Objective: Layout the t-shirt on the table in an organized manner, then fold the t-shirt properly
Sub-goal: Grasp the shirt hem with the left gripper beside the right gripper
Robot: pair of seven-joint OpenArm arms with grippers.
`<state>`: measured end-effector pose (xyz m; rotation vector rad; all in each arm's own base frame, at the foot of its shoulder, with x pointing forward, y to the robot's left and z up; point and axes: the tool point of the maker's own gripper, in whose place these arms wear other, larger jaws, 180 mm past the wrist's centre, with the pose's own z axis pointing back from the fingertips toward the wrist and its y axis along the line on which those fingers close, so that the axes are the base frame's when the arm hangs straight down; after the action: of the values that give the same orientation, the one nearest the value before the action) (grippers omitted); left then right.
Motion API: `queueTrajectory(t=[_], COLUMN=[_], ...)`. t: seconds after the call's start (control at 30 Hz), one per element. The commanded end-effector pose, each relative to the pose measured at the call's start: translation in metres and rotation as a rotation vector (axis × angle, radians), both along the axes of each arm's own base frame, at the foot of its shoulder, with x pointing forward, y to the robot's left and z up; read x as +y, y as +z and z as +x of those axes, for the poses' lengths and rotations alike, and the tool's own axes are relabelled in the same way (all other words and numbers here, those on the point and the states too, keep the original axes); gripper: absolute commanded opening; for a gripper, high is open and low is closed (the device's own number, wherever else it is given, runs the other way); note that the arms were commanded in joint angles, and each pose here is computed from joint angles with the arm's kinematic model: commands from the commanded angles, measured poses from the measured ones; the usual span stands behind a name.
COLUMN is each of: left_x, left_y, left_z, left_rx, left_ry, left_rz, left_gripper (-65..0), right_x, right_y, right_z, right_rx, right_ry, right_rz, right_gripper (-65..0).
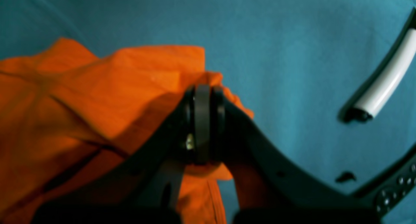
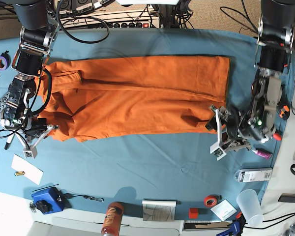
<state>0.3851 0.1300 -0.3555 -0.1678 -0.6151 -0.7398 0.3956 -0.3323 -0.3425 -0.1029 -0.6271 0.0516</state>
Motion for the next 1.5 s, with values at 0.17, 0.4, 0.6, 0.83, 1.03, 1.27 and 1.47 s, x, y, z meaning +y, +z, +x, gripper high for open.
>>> queueTrajectory(t=[0.17, 0.4, 0.6, 0.83, 1.03, 1.27, 1.47], left_x=[0.009, 0.012, 0.011, 0.004, 0.005, 0.007, 0.0], left_y=[-0.003, -0.032, -0.02, -0.012, -0.014, -0.012, 0.004], left_z=[0.013, 0.006, 0.019, 0.021, 0.02, 0.022, 0.029], left_rx=[0.075, 0.151, 0.113, 0.122, 0.131, 0.126, 0.075], left_ry=[0.018, 0.037, 0.062, 0.056, 0.056, 0.084, 0.077], left_rz=[-0.021, -0.046, -0.064, -0.109, -0.102, -0.103, -0.109], left_gripper=[-30.1, -30.2, -30.2, -35.5, -54.6, -65.0, -65.0], right_x=[-0.007, -0.007, -0.007, -0.007, -0.007, -0.007, -0.007], right_y=[0.022, 0.021, 0.021, 0.021, 0.021, 0.021, 0.021], right_z=[0.012, 0.011, 0.011, 0.011, 0.011, 0.011, 0.011], right_rx=[-0.058, -0.057, -0.057, -0.057, -0.057, -0.057, -0.057], right_ry=[-0.003, -0.003, -0.003, -0.003, -0.003, -0.003, -0.003], right_rz=[-0.016, -0.016, -0.016, -0.016, -0.017, -0.017, -0.017], right_gripper=[-65.0, -65.0, -65.0, -65.0, -65.0, -65.0, -65.0])
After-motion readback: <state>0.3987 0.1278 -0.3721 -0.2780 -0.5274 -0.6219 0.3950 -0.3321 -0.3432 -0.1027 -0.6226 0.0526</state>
